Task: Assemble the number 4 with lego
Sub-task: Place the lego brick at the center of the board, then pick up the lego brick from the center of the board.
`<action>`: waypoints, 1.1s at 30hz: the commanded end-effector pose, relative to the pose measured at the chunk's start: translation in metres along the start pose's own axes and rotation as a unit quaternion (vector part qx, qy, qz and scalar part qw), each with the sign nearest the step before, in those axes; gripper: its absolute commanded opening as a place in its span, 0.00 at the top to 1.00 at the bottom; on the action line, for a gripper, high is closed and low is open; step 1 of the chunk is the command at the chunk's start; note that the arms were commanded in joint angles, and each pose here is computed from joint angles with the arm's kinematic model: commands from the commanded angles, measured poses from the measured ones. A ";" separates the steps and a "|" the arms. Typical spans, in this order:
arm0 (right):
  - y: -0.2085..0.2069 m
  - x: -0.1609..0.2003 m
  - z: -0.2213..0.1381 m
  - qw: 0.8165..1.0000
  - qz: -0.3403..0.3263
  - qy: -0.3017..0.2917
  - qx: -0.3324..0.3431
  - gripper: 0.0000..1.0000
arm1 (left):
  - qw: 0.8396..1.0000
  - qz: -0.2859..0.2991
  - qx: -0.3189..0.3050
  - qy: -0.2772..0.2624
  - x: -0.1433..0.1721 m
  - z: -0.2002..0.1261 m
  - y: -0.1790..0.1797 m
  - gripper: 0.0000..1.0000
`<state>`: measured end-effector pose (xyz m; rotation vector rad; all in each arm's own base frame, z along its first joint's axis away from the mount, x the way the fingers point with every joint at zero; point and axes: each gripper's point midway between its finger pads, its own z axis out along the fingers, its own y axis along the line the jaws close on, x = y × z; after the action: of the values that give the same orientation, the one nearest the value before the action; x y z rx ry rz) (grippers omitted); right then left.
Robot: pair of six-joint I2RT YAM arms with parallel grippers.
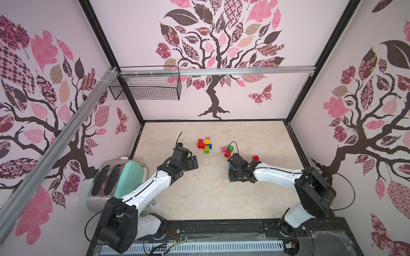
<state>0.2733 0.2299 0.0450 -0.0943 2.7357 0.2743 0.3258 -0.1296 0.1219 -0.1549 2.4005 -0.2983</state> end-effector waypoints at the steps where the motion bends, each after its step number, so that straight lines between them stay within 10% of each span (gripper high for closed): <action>1: 0.007 -0.007 -0.013 1.000 -0.017 -0.010 -0.013 0.44 | 1.000 0.004 0.008 -0.020 -0.019 -0.006 -0.010 0.02; 5: -0.001 -0.039 -0.048 0.997 -0.013 -0.073 -0.034 0.15 | 1.000 0.004 0.007 -0.020 -0.019 -0.006 -0.010 0.02; 16: -0.166 -0.127 -0.033 0.988 0.080 -0.127 0.042 0.15 | 0.999 -0.001 0.039 -0.003 -0.017 -0.005 -0.023 0.02; 33: -0.178 -0.103 0.033 0.998 -0.020 0.033 0.053 0.28 | 0.999 0.012 0.048 0.013 -0.013 -0.005 -0.029 0.02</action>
<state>0.3985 0.0652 0.0270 -0.0818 2.7686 0.1371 0.3251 -0.1471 0.1243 -0.1079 2.4365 -0.3860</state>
